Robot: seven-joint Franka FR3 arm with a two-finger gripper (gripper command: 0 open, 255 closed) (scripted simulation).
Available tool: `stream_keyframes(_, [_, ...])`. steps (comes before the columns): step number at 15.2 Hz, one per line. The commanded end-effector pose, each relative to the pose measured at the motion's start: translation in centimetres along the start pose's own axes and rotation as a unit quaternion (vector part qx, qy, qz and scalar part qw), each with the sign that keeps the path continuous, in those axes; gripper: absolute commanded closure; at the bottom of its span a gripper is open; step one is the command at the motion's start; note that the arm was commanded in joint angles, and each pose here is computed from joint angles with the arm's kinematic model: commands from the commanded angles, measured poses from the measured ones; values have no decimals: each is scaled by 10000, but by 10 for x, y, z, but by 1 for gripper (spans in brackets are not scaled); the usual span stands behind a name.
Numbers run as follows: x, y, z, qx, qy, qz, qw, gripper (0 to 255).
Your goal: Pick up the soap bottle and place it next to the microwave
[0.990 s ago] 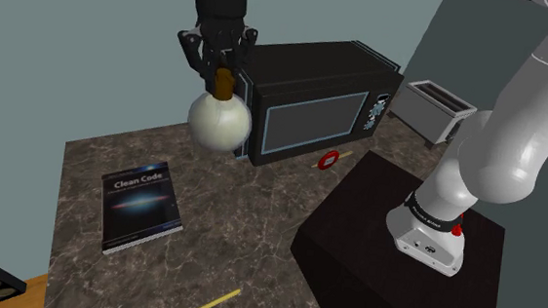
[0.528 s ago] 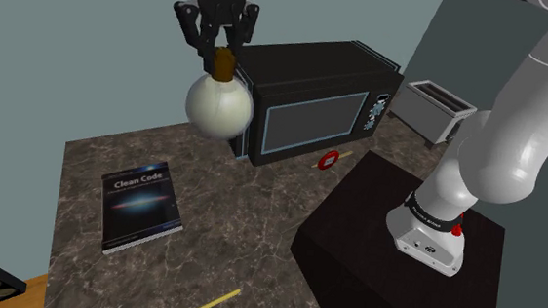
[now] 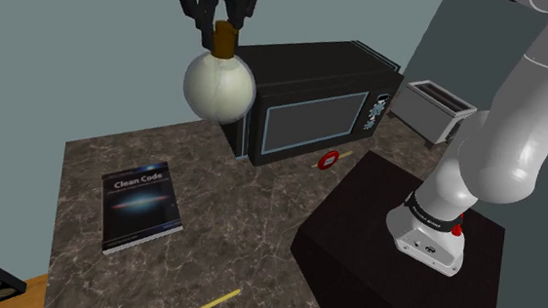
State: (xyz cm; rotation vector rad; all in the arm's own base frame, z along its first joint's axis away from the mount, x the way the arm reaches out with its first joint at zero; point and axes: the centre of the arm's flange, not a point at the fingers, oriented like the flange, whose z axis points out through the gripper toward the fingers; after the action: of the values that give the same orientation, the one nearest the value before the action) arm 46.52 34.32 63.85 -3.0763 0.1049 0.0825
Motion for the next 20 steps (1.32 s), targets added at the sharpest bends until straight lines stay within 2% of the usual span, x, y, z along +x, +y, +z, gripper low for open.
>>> stream_keyframes(1, [-4, 12, -5, 0, 0, 0, 10000, 255])
stream_keyframes(20, [-52, 258, -17, 0, 0, 0, 10000, 255])
